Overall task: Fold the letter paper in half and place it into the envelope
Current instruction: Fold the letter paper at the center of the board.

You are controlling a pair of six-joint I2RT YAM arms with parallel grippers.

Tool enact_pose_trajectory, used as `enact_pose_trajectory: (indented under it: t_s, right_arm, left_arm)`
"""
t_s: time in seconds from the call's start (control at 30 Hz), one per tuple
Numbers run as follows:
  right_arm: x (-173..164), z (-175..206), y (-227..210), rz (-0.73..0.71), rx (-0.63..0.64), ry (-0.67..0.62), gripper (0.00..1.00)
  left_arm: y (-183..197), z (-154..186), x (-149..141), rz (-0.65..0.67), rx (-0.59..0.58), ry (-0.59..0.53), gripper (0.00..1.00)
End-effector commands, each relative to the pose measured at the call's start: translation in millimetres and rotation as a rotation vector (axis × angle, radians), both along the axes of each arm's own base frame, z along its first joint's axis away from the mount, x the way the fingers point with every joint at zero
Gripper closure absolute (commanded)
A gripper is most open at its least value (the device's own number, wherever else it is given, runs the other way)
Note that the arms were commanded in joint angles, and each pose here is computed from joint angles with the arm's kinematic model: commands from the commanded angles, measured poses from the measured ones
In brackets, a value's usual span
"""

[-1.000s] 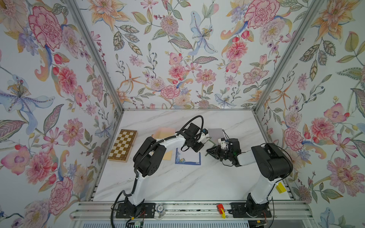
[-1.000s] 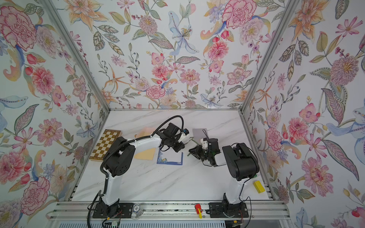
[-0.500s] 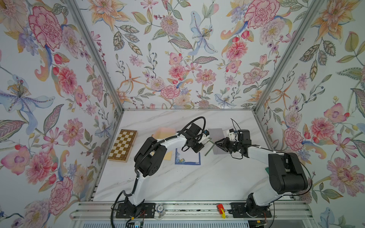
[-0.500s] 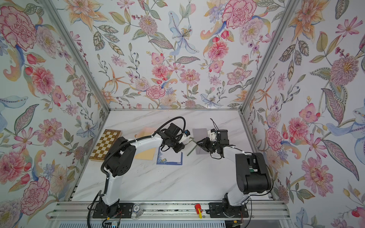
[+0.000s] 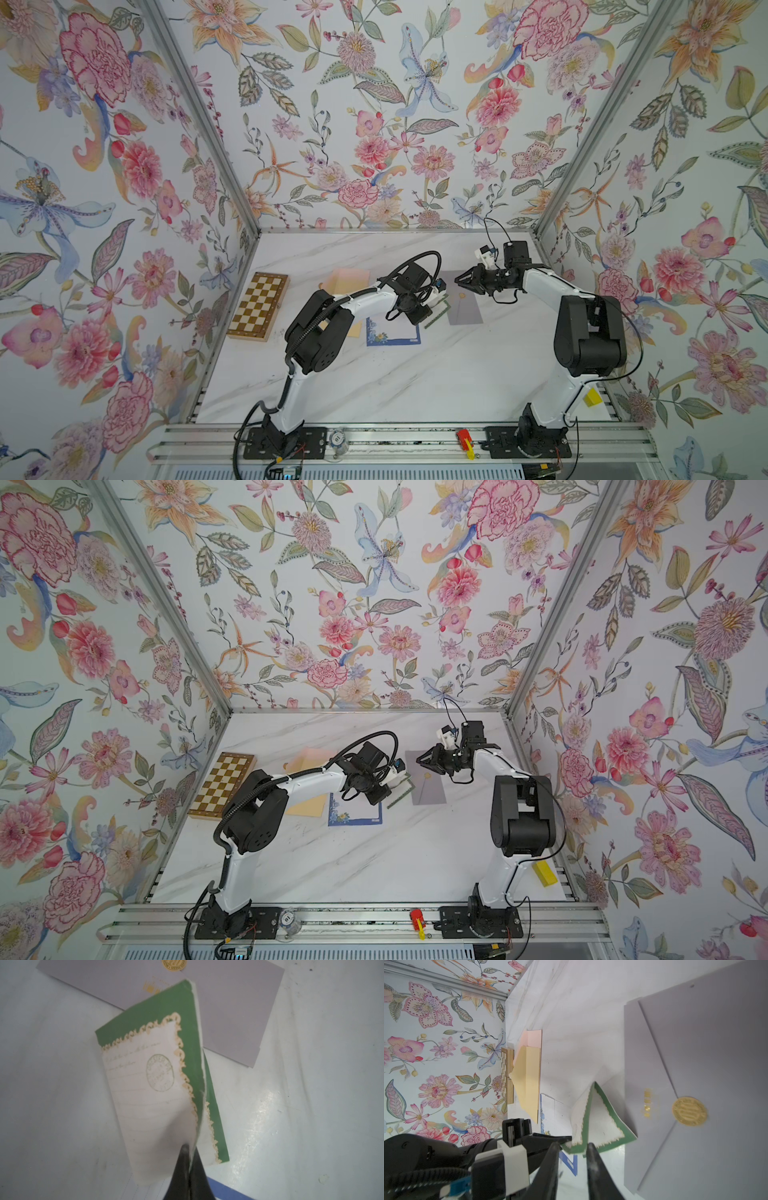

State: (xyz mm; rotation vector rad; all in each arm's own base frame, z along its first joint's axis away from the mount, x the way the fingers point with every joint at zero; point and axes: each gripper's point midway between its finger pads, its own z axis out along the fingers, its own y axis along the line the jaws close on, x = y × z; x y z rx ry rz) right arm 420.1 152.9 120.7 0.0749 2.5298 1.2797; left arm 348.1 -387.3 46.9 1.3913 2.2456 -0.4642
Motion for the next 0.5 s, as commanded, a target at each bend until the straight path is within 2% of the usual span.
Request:
enact_pose_trajectory:
  t_s: [0.0, 0.23, 0.47]
  right_arm:
    - [-0.3, 1.6, 16.0, 0.064, 0.037, 0.026, 0.75]
    - [5.1, -1.6, 42.2, 0.135, 0.044, 0.037, 0.75]
    - [-10.4, -31.3, 51.2, 0.186, -0.01, 0.094, 0.77]
  left_arm:
    - [0.3, -8.5, 2.4, -0.017, 0.045, -0.011, 1.0]
    - [-0.2, -14.4, 3.8, -0.04, 0.065, -0.022, 1.0]
    - [-1.1, -15.7, -4.4, -0.124, 0.095, -0.049, 1.0]
